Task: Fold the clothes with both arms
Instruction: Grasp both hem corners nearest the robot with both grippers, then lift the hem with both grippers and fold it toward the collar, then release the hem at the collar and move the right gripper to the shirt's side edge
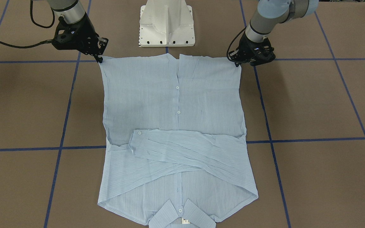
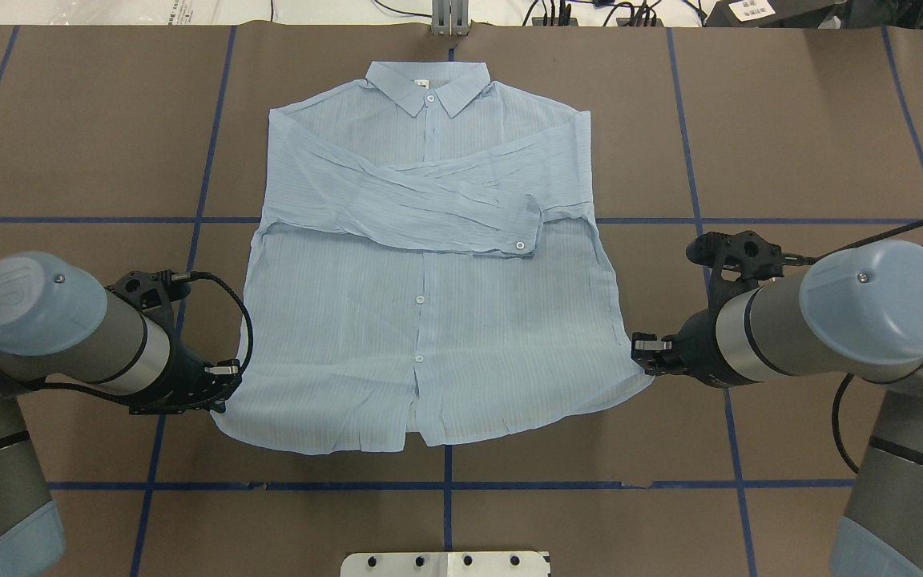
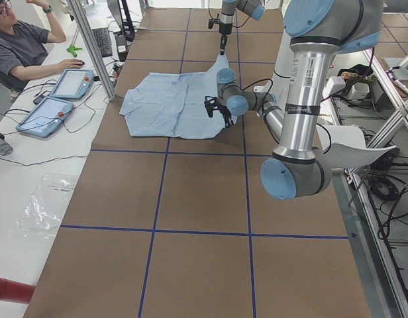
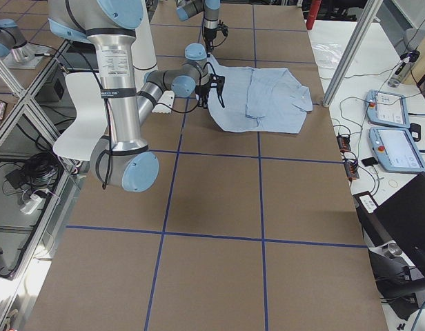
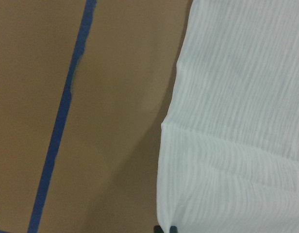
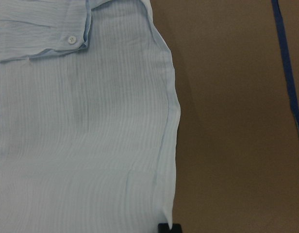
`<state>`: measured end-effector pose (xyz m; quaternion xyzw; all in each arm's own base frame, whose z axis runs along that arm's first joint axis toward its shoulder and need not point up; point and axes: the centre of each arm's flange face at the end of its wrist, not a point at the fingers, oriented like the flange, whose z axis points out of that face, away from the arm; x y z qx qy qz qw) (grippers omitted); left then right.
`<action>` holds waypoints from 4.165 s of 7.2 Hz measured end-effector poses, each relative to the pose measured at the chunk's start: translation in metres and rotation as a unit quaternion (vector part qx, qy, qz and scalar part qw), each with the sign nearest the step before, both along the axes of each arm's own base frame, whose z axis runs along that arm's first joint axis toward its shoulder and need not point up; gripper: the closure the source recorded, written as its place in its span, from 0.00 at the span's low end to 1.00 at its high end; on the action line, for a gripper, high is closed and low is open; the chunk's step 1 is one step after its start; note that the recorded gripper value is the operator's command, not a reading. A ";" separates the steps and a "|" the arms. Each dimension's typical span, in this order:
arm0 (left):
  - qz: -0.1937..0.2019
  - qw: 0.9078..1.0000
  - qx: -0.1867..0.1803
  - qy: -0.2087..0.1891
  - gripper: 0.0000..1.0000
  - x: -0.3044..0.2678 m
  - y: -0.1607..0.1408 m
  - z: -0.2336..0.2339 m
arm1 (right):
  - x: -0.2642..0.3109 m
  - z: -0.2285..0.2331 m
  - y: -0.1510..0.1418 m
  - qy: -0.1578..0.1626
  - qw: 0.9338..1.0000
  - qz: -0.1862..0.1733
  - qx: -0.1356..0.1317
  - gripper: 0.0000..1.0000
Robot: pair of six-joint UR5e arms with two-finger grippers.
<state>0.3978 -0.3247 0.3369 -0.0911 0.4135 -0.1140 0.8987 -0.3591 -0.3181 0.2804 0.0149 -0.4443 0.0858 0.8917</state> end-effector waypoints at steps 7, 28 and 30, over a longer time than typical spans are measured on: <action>-0.074 0.996 0.030 0.041 1.00 -0.084 -0.107 -0.032 | 0.022 -0.023 -0.103 -0.020 0.998 0.060 -0.011 1.00; -0.188 0.980 0.023 0.065 0.01 -0.023 -0.374 0.003 | -0.062 0.043 -0.357 0.013 0.995 0.071 0.063 0.00; -0.188 0.979 0.028 0.072 0.01 -0.031 -0.364 -0.001 | -0.074 0.048 -0.308 -0.005 0.996 0.044 0.076 0.00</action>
